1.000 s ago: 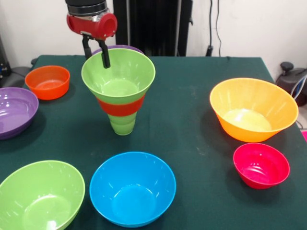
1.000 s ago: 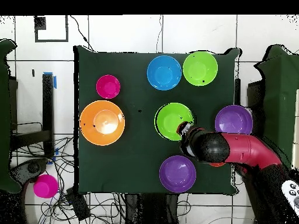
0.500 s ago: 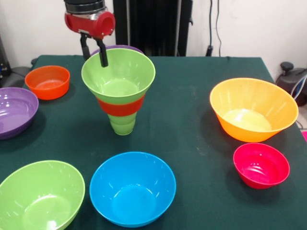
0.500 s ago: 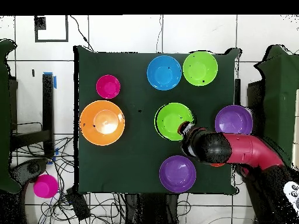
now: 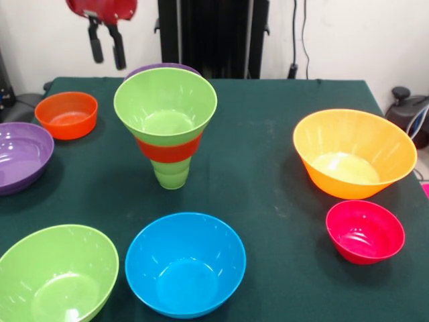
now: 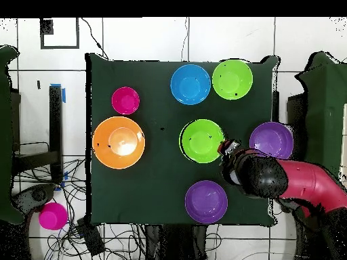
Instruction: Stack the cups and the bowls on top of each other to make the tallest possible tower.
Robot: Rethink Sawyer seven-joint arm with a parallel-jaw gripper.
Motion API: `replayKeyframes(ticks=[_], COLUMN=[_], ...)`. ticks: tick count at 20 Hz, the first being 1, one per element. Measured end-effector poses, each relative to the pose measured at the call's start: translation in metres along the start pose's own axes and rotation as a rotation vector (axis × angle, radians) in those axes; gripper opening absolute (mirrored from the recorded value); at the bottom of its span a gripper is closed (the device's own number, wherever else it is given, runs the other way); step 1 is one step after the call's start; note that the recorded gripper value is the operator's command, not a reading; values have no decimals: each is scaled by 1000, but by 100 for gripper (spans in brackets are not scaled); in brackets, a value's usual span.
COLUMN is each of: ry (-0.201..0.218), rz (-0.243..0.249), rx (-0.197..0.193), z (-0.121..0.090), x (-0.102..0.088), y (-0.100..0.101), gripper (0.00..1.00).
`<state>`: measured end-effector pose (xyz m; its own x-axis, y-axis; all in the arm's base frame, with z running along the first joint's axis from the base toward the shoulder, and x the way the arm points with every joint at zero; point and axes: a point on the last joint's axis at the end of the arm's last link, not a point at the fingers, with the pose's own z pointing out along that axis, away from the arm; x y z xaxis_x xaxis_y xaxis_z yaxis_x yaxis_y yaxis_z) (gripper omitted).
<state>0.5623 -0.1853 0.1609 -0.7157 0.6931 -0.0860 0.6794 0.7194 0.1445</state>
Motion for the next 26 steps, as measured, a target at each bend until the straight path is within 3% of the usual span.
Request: replayKeyframes(ticks=[5, 13, 15, 19, 24, 26], ry=[-20, -19, -41, -46, -19, 12], rz=[41, 117, 113, 100, 67, 30], rx=[-8, -64, -68, -56, -27, -2], z=[-38, -95, -110, -118, -121, -120], x=[-14, -26, -32, -38, -51, -66], y=[7, 20, 20, 21, 31, 46], gripper=[100, 100, 100, 100, 100, 100])
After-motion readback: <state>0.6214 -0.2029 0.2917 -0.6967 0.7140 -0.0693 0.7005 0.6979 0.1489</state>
